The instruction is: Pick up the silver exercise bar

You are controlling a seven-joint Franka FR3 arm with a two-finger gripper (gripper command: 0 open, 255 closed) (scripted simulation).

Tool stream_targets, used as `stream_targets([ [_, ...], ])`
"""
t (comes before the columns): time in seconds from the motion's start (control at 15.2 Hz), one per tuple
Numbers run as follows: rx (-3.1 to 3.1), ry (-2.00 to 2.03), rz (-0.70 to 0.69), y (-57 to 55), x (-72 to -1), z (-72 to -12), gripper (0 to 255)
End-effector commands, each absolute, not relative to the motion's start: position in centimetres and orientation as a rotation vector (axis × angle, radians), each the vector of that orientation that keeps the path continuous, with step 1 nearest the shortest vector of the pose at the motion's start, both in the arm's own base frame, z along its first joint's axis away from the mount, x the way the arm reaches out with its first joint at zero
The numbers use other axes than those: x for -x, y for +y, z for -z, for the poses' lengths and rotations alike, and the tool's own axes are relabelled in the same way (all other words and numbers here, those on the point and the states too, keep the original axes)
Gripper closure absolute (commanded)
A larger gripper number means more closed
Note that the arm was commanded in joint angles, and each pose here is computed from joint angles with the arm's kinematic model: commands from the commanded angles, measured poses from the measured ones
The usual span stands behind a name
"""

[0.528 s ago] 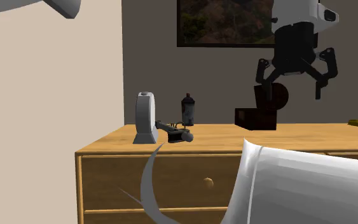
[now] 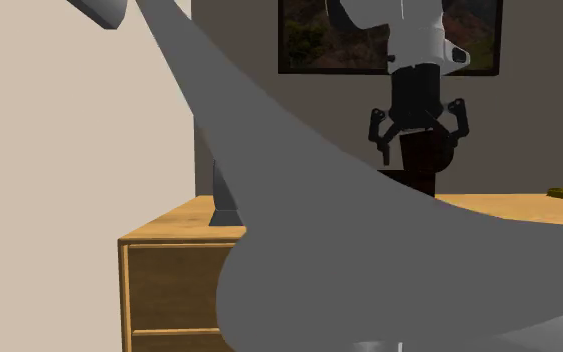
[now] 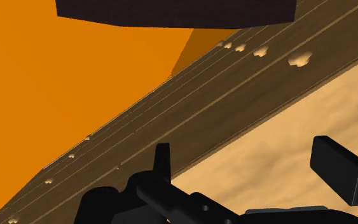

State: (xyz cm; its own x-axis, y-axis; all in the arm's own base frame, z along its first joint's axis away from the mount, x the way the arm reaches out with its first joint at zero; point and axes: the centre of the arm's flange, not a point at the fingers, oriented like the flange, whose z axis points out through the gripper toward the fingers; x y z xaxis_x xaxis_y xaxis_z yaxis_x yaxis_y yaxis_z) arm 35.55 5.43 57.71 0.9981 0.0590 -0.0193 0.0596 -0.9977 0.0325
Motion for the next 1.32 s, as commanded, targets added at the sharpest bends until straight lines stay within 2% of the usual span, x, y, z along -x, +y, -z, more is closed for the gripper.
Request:
stream_targets([
  [0.0,-3.103,0.152,0.016,7.8,-36.7,-57.2,0],
  [1.25,-2.998,0.701,-0.089,31.3,-43.0,-52.7,0],
])
